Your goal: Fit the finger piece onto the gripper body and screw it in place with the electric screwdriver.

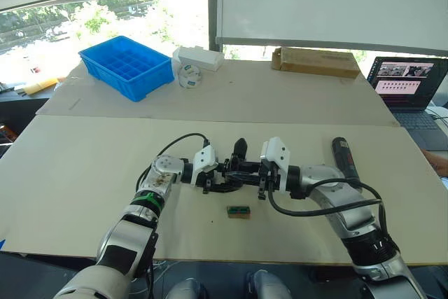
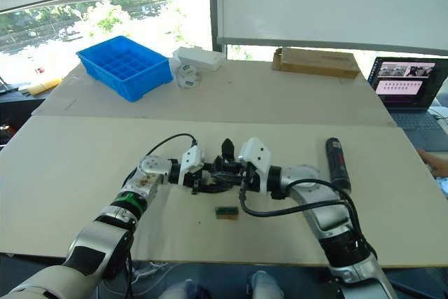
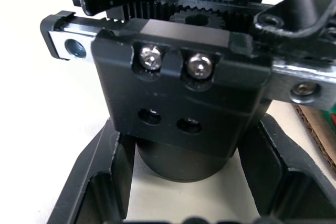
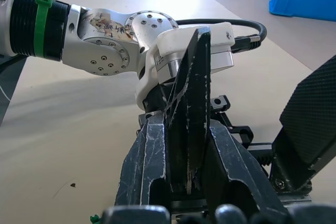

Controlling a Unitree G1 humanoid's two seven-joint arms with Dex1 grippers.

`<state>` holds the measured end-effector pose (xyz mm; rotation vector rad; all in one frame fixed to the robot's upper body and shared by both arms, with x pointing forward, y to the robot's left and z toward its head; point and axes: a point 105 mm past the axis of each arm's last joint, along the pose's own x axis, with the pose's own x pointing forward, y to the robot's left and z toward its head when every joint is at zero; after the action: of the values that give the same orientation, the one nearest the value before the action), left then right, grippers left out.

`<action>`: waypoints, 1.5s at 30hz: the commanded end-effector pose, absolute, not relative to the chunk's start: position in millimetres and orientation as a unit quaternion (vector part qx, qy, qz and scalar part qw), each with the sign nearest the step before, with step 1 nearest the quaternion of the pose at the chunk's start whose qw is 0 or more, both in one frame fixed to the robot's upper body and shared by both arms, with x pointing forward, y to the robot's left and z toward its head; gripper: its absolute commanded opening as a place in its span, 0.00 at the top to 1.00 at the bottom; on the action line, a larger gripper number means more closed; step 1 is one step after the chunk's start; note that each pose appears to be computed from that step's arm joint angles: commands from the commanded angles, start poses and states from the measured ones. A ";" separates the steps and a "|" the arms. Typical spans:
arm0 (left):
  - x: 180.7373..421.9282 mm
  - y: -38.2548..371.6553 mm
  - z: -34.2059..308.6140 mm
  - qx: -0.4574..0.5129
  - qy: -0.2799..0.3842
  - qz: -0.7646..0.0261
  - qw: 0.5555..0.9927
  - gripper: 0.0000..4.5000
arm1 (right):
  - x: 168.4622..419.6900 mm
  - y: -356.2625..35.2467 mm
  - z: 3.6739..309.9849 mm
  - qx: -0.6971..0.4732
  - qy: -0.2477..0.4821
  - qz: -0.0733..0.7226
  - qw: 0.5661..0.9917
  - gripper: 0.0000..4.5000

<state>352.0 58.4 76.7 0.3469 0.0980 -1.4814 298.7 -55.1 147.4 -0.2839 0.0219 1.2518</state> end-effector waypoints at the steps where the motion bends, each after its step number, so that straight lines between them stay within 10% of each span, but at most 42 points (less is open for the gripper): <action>1: 348.6 58.7 70.9 0.163 0.056 -0.676 0.717 0.49 | 296.3 -56.2 138.9 -0.143 0.039 0.589 0.795 0.91; 45: 346.5 62.3 66.3 0.157 0.065 -0.672 0.721 0.49 | 308.8 -64.8 124.0 -0.135 0.122 0.568 0.803 0.91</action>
<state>351.7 62.7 72.8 0.3411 0.1162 -1.4604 306.0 -52.0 144.4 -0.2856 0.1525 1.2602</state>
